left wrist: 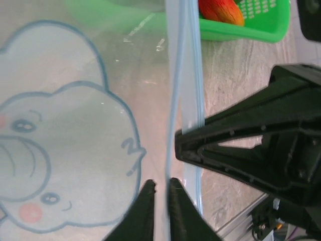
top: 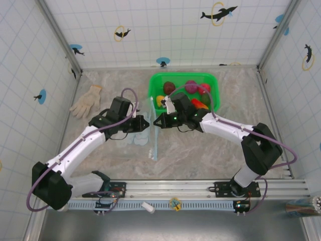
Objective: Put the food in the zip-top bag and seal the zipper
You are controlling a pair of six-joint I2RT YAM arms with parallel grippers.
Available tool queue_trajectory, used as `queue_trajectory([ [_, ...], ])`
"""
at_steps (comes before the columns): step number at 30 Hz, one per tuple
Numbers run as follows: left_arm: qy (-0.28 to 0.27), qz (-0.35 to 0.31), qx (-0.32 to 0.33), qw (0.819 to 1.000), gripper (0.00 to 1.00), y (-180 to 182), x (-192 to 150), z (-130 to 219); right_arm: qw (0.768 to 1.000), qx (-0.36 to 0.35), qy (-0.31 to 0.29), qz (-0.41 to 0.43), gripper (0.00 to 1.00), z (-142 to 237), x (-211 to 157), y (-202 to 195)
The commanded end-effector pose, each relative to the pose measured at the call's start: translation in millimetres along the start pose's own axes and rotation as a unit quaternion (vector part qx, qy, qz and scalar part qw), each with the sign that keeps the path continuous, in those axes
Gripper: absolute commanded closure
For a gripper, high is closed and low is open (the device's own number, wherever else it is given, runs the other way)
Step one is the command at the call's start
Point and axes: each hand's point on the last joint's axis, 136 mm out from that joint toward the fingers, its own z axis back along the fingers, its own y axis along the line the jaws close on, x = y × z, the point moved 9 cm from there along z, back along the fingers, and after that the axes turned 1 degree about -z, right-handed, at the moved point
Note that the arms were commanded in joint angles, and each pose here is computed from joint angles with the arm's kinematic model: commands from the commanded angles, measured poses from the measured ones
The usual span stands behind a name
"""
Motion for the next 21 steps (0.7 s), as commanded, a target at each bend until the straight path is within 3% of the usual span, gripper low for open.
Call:
queue_trajectory([
  [1,-0.016,0.007,0.023,1.000,0.80,3,5,-2,1.000,0.004,-0.018,0.007,1.00,2,0,8],
  [5,-0.013,0.009,0.028,0.999,0.75,6,4,-5,1.000,0.002,-0.018,0.010,1.00,2,0,11],
  [21,0.005,0.023,0.030,0.999,0.74,12,-9,-17,1.000,0.001,-0.012,0.011,1.00,-3,-2,14],
])
